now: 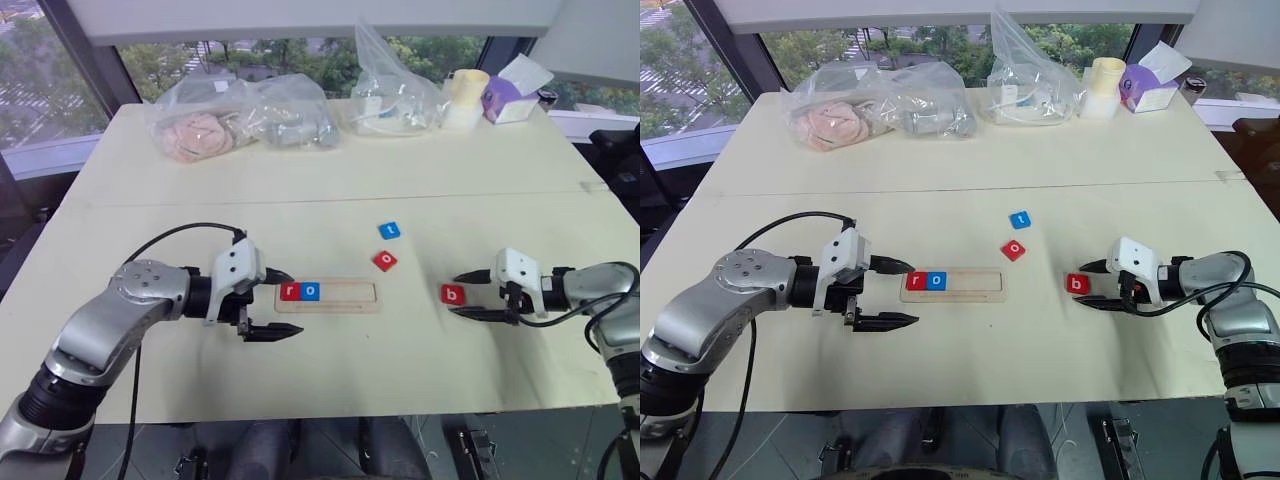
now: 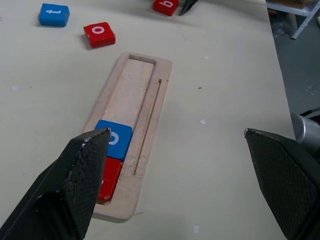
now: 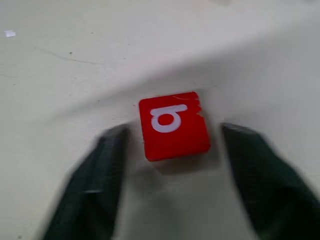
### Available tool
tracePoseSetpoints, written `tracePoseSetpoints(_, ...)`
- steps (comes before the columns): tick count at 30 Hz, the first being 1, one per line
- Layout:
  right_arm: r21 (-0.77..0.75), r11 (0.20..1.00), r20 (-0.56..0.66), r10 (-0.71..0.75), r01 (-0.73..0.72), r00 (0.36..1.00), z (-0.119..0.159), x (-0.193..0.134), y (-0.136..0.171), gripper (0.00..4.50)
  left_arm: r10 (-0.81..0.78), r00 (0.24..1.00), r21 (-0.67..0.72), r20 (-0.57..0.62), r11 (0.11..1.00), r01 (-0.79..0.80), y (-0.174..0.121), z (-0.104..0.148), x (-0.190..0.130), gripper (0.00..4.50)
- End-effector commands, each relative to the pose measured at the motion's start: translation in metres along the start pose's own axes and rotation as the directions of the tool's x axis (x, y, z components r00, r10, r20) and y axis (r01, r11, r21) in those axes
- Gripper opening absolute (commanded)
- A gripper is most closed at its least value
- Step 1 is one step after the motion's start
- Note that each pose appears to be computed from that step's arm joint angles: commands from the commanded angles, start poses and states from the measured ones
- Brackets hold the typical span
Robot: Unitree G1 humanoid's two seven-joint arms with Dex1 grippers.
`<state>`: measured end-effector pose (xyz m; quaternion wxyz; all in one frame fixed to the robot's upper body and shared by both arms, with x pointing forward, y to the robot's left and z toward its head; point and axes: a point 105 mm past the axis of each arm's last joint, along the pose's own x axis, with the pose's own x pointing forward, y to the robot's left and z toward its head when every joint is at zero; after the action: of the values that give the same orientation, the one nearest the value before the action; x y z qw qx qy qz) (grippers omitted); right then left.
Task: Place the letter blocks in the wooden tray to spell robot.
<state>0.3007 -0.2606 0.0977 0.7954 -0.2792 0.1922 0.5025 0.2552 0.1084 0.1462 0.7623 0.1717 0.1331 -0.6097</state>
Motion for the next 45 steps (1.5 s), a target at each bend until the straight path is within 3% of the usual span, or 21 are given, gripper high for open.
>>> tracePoseSetpoints(1,-0.031,0.999,0.015,-0.018,0.018,1.000,0.010,0.001,-0.005,1.11,0.035,0.999,0.031,-0.001,0.999,-0.035,0.005,0.004,-0.008,4.50)
tracePoseSetpoints(5,-0.044,0.998,0.072,-0.033,0.037,0.997,0.035,0.006,-0.012,1.12,0.086,0.996,0.023,-0.028,0.996,-0.085,0.014,-0.003,-0.020,4.50)
tracePoseSetpoints(8,-0.087,0.996,0.162,0.031,-0.017,0.986,0.089,0.023,-0.010,1.12,0.139,0.987,0.008,-0.075,0.990,-0.139,0.022,-0.008,-0.039,4.50)
tracePoseSetpoints(13,-0.137,0.985,0.138,0.126,-0.107,0.982,0.128,0.061,0.002,1.12,0.153,0.977,-0.017,-0.149,0.987,-0.158,0.015,-0.020,-0.067,4.50)
tracePoseSetpoints(18,-0.183,0.970,0.096,0.178,-0.158,0.979,0.139,0.099,0.020,1.12,0.154,0.971,-0.015,-0.180,0.987,-0.160,0.005,-0.026,-0.071,4.50)
tracePoseSetpoints(24,-0.187,0.961,0.061,0.220,-0.205,0.974,0.142,0.119,0.030,1.12,0.186,0.970,-0.021,-0.159,0.981,-0.191,0.000,-0.026,-0.065,4.50)
tracePoseSetpoints(45,-0.206,0.948,0.061,0.260,-0.243,0.964,0.151,0.135,0.043,1.12,0.209,0.967,-0.043,-0.148,0.975,-0.217,0.000,-0.029,-0.059,4.50)
